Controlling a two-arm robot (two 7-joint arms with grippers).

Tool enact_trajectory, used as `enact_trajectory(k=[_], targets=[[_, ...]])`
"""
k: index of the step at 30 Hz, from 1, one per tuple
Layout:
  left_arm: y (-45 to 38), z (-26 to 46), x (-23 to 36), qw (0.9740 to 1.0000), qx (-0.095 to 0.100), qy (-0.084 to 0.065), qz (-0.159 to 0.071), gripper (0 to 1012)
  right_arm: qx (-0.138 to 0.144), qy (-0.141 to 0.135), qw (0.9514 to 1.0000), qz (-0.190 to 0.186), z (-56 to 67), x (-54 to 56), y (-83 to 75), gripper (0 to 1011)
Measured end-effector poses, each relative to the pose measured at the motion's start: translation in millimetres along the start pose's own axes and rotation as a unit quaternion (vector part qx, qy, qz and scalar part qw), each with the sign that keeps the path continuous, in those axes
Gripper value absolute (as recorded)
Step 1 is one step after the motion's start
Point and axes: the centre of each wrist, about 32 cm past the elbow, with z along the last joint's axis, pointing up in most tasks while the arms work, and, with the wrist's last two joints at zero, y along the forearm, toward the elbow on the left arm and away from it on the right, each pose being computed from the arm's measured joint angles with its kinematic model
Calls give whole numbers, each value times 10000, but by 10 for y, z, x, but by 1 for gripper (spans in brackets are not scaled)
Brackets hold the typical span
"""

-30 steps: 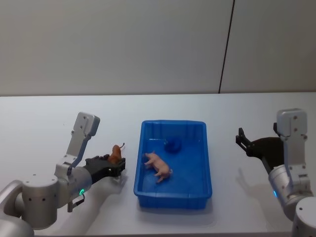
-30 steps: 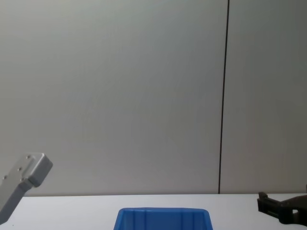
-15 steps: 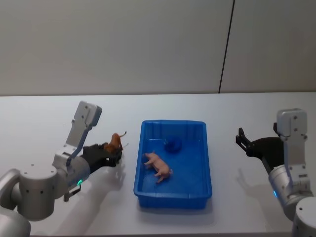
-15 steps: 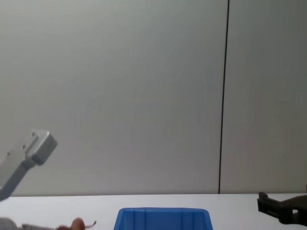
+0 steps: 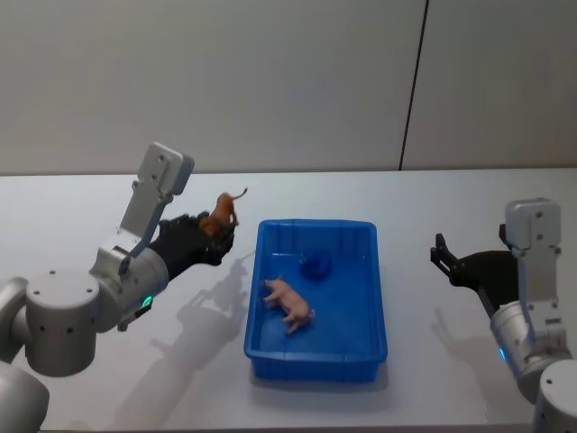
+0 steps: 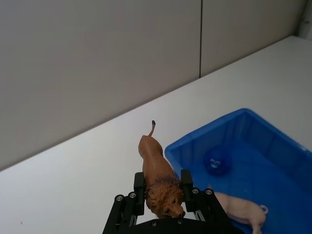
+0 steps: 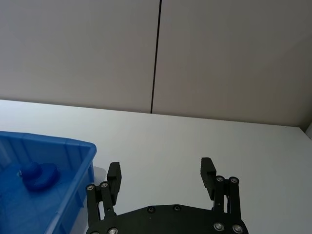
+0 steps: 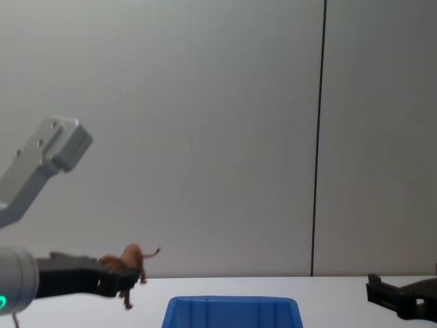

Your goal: Pick up the two dolls from the table and place them into the box.

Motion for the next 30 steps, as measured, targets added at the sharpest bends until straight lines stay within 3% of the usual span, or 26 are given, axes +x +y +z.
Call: enact_trajectory(k=[9, 16, 19, 20, 25, 30], targets=[[5, 176, 13, 9976, -465, -197, -480, 444, 0, 0, 10000, 0, 0, 0, 0, 1001], [-21, 280, 27, 9919, -756, -292, -977, 444, 0, 0, 10000, 0, 0, 0, 0, 1001], [-34, 301, 30, 9894, -825, -307, -1154, 478, 0, 0, 10000, 0, 0, 0, 0, 1001], [-39, 312, 33, 9886, -850, -314, -1204, 533, 1, 0, 10000, 0, 0, 0, 0, 1001], [-80, 353, 41, 9816, -976, -341, -1606, 665, 0, 0, 10000, 0, 0, 0, 0, 1001], [-130, 393, 46, 9722, -1090, -368, -2038, 812, 0, 0, 10000, 0, 0, 0, 0, 1001]])
